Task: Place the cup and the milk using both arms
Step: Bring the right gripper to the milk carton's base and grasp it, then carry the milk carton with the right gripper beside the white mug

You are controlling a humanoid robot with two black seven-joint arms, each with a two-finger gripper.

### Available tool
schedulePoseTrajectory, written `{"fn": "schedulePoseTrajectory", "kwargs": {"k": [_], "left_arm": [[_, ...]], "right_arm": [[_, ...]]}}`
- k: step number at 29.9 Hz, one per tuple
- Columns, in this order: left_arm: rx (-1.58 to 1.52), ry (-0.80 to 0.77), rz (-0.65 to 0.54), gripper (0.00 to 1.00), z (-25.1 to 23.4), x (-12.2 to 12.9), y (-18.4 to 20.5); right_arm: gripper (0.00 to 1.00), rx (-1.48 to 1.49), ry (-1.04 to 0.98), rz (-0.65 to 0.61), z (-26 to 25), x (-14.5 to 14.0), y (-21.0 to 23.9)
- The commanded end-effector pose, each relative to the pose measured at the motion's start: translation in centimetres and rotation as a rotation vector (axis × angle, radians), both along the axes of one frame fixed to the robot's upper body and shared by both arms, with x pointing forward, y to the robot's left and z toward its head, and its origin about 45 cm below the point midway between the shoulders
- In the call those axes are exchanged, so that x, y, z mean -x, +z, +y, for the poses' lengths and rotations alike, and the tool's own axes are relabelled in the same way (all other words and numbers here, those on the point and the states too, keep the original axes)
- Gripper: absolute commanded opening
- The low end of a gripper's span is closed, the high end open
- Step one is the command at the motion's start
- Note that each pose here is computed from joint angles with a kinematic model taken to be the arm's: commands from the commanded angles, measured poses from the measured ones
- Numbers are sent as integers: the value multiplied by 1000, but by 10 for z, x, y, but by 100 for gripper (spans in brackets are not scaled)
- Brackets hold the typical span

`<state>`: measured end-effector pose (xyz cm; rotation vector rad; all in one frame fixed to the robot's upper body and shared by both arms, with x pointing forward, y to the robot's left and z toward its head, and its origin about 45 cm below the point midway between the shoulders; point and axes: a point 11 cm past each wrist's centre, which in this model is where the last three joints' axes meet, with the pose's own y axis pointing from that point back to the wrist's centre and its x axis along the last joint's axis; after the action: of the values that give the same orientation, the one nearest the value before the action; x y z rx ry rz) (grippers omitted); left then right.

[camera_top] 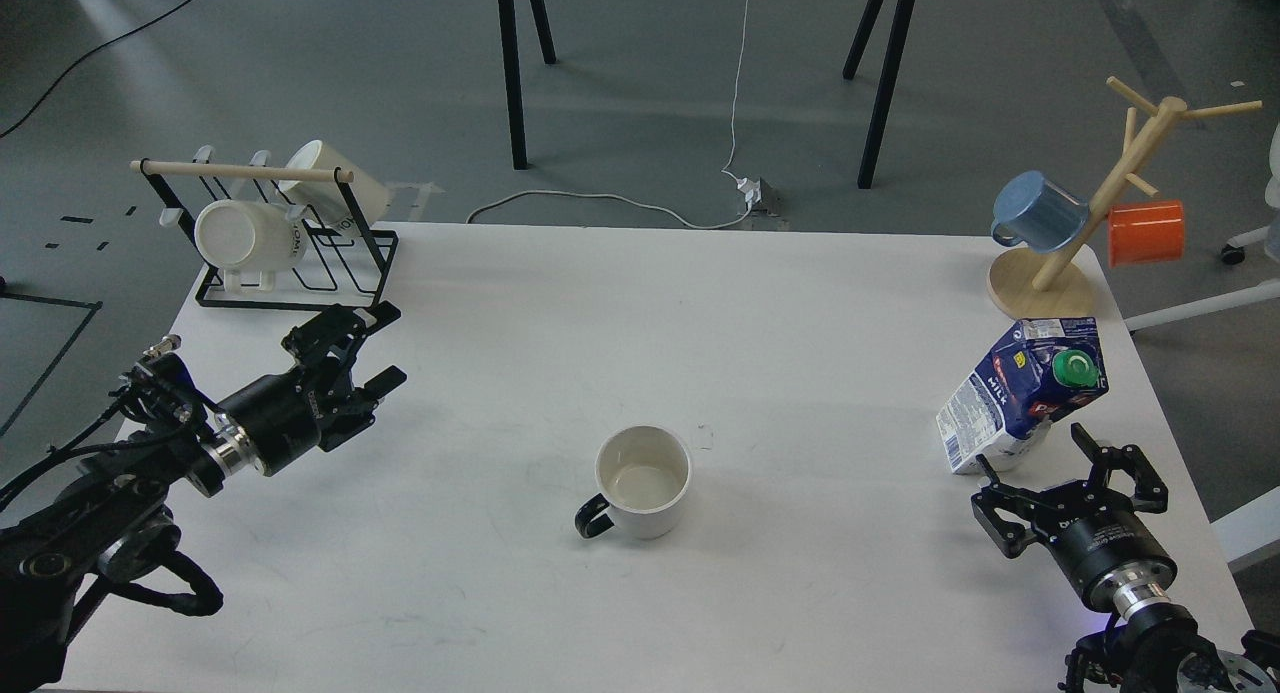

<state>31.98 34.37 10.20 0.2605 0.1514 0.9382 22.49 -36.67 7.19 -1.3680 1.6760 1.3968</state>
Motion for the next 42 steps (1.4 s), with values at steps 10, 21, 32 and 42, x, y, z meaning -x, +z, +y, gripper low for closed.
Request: {"fn": "schedulePoseTrajectory", "kwargs": {"k": [10, 21, 32, 42], "left_arm": [[-9, 0, 7, 99, 3, 3, -2], [-17, 8, 23, 99, 7, 9, -7], [-24, 21, 36, 99, 11, 11, -13], [-32, 32, 44, 99, 15, 11, -15]], "right_arm": [[99, -73, -27, -15, 23, -12, -5], [91, -124, -74, -8, 28, -15, -7], [47, -109, -81, -5, 23, -14, -10], [35, -106, -79, 1, 23, -11, -12]]}}
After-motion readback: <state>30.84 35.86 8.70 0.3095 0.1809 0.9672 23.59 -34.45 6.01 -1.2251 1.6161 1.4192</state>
